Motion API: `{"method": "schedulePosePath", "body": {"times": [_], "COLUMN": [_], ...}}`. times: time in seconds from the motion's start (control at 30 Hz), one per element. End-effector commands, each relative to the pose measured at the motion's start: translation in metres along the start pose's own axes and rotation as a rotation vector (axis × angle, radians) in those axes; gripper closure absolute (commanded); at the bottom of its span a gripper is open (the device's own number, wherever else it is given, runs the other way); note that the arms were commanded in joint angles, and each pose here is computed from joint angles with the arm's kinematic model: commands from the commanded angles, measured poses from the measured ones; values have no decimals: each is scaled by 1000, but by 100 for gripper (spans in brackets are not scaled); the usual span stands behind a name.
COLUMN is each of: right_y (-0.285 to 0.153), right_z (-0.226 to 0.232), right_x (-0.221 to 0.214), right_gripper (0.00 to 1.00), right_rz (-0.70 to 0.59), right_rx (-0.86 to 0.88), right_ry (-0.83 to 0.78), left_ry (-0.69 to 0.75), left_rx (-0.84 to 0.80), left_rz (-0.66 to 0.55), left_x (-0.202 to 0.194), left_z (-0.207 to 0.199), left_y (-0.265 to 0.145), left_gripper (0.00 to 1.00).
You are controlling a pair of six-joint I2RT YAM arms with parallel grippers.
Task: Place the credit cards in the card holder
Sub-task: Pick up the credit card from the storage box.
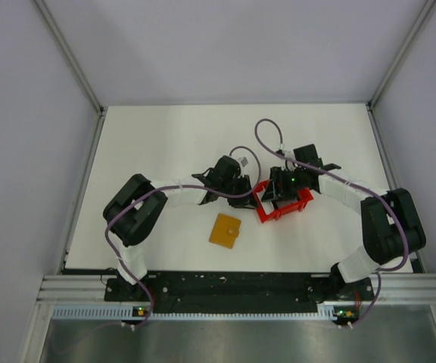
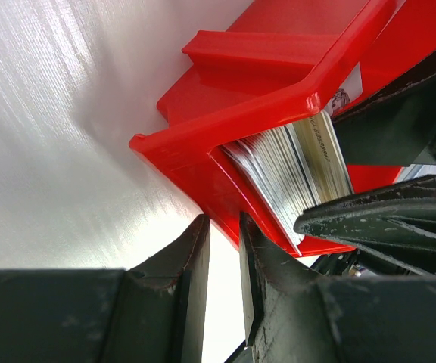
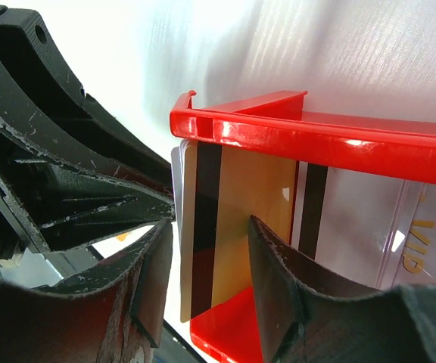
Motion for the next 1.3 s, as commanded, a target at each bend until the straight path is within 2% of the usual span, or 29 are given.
{"method": "schedulePosePath", "body": {"times": [0.0, 0.2, 0.37, 0.43, 0.6, 0.63, 0.67, 0.73, 0.77, 0.87, 0.97, 1.17, 1.27], "right_y": [-10, -12, -12, -10, -8, -7, -7, -6, -6, -7, -7, 0, 1], "right_z": [17, 18, 16, 14, 4, 2, 1, -2, -3, -12, -15, -12, -12], "right_x": [5, 7, 8, 6, 5, 4, 4, 3, 4, 4, 4, -2, -3], "right_gripper": [53, 52, 55, 67, 72, 75, 84, 88, 93, 97, 96, 75, 75], "right_rz": [-33, -47, -59, -52, -57, -56, -56, -51, -51, -56, -53, -11, -4], "right_rx": [58, 50, 40, 33, -20, -29, -34, -45, -52, -114, -127, -80, -72], "right_ry": [-12, -5, -2, 4, 9, 9, 8, 12, 8, 12, 2, 3, 7], "left_ry": [35, 32, 31, 31, 31, 29, 32, 29, 30, 29, 29, 29, 30], "left_rx": [-58, -57, -58, -57, -57, -57, -59, -54, -55, -55, -56, -58, -60], "left_rz": [-52, -49, -50, -49, -51, -49, -51, -49, -50, -50, -50, -48, -48], "left_x": [18, 17, 17, 17, 17, 17, 17, 16, 16, 16, 17, 17, 17], "left_z": [-21, -20, -20, -20, -20, -20, -21, -19, -19, -19, -20, -20, -20], "left_y": [0, 0, 0, 0, 0, 1, 0, 0, 0, 0, 0, 1, 2], "left_gripper": [73, 73, 73, 73, 73, 73, 74, 73, 73, 73, 73, 73, 73]}}
Point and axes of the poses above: each gripper's point midway between its finger pads, its own y axis out along the fingers, its own z axis along the line the jaws close on, x = y × z, the point moved 2 cm from there along -y, back along the fingers, and after that the axes turned 1 degree about -y, right-handed, at the moved point
